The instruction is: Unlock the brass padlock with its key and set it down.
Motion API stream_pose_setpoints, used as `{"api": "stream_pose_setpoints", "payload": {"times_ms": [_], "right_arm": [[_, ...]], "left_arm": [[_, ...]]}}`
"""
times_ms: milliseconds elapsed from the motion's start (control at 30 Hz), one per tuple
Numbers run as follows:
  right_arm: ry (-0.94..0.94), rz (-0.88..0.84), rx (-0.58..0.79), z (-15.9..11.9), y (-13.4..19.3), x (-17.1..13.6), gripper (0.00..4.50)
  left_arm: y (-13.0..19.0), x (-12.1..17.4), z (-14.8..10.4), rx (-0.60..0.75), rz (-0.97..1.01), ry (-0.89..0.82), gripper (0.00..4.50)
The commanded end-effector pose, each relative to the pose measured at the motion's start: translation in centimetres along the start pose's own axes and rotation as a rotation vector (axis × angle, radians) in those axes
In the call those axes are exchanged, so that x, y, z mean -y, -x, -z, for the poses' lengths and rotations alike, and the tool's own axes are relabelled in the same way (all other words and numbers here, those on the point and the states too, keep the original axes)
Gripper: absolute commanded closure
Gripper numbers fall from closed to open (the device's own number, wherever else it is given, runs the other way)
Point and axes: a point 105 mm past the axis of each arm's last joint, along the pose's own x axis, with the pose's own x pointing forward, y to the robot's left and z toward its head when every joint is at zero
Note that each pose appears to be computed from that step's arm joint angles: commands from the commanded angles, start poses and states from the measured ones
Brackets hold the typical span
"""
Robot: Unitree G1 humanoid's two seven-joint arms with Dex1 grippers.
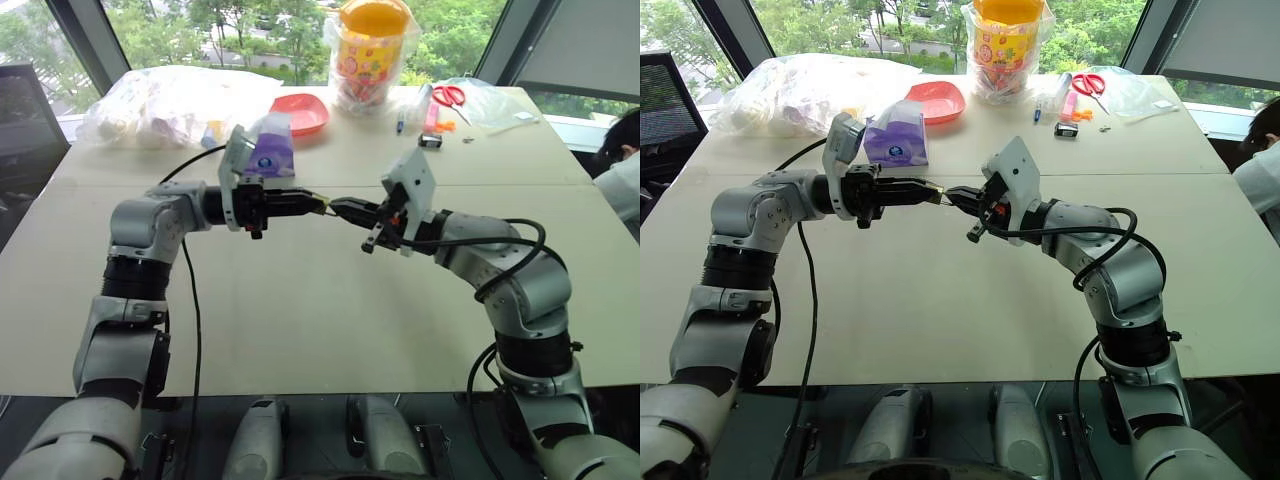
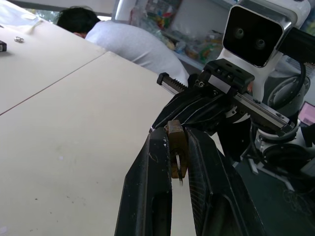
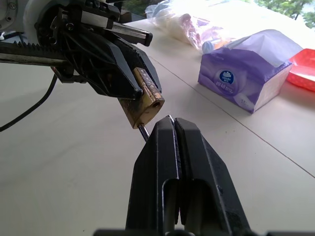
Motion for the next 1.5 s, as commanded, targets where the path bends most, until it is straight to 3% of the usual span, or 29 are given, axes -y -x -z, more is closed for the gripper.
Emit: {"api": "stream_pose_setpoints", "payload": {"times_ms": [33, 633, 800, 900, 1000, 1133, 1333, 1500], "right_arm": [[-0.057, -0.046, -0.007, 0.2, 0.3, -0.6, 4.47], [-0.221, -0.134, -0.071, 1.6, 0.8, -1.3, 4.47], [-0.223, -0.131, -0.067, 1.5, 0.8, -1.1, 4.47], [-0.117, -0.054, -0.186, 3.8, 2.0, 0.1, 4.47], [0.062, 0.020, -0.337, 5.9, 5.9, 2.2, 4.47], [0.140, 0.041, -0.371, 4.7, 8.7, 2.9, 4.47], [0.233, 0.023, -0.412, 4.4, 9.1, 1.8, 4.47], [0.230, 0.031, -0.393, 4.5, 8.6, 1.1, 4.47]], "left_arm": [[0.0, 1.5, -1.9, 0.036, 0.067, -0.075, 4.50], [-0.1, 3.7, -1.7, -0.018, 0.172, -0.097, 4.50], [0.0, 2.8, -1.8, -0.001, 0.122, -0.101, 4.50], [-0.1, 1.1, -1.9, 0.032, 0.031, -0.068, 4.50], [-1.0, -1.0, 0.0, 0.059, -0.067, 0.038, 4.50], [-3.1, -2.6, 3.9, -0.013, -0.140, 0.127, 4.50], [-6.8, -4.0, 7.2, -0.056, -0.178, 0.327, 4.50], [-7.9, -5.4, 9.1, -0.134, -0.261, 0.393, 4.50]]}}
